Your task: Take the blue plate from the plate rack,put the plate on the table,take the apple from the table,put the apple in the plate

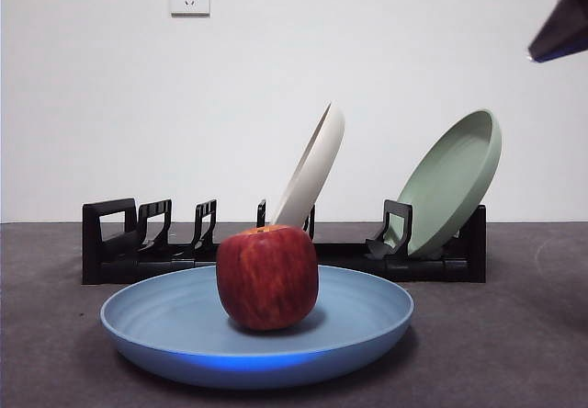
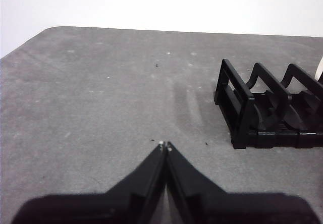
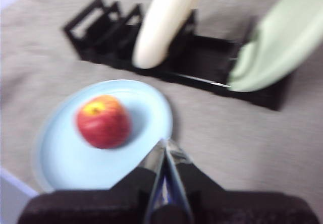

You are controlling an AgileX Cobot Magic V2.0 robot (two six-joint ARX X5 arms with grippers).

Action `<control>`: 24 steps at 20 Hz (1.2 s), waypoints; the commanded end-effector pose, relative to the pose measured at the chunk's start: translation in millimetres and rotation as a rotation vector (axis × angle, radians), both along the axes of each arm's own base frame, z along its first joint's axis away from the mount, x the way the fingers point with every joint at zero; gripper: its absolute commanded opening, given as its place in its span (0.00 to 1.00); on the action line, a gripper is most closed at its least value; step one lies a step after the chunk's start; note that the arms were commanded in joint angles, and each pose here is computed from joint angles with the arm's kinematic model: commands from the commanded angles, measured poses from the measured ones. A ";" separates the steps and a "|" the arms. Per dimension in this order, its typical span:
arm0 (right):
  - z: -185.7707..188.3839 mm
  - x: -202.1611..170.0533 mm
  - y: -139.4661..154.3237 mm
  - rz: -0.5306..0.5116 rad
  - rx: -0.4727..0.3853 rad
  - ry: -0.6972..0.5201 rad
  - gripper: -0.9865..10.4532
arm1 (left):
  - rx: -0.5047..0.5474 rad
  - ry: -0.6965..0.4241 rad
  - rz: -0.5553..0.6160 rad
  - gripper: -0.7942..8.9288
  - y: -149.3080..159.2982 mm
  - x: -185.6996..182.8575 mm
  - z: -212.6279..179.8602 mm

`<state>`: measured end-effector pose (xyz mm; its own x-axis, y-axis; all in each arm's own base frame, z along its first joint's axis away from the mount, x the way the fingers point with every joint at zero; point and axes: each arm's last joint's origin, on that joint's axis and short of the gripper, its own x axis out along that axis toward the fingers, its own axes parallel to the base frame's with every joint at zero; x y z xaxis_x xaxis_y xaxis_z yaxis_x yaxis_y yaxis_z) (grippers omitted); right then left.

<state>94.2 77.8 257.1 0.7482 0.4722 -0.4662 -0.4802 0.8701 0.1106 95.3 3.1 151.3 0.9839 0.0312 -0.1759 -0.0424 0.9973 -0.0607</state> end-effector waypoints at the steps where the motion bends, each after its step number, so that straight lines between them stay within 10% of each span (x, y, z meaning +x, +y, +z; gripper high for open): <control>1: -1.9 4.5 -7.5 -0.091 -0.035 -0.032 0.08 | 0.003 0.008 -0.001 0.08 0.2 0.6 -4.5; 10: -41.6 18.9 -60.8 -0.439 0.132 -0.273 0.08 | 0.003 0.008 -0.001 0.08 0.2 0.6 -4.5; 24: -106.8 1.8 -66.4 -0.461 0.078 -0.221 0.08 | 0.003 0.008 -0.001 0.08 0.2 0.6 -4.5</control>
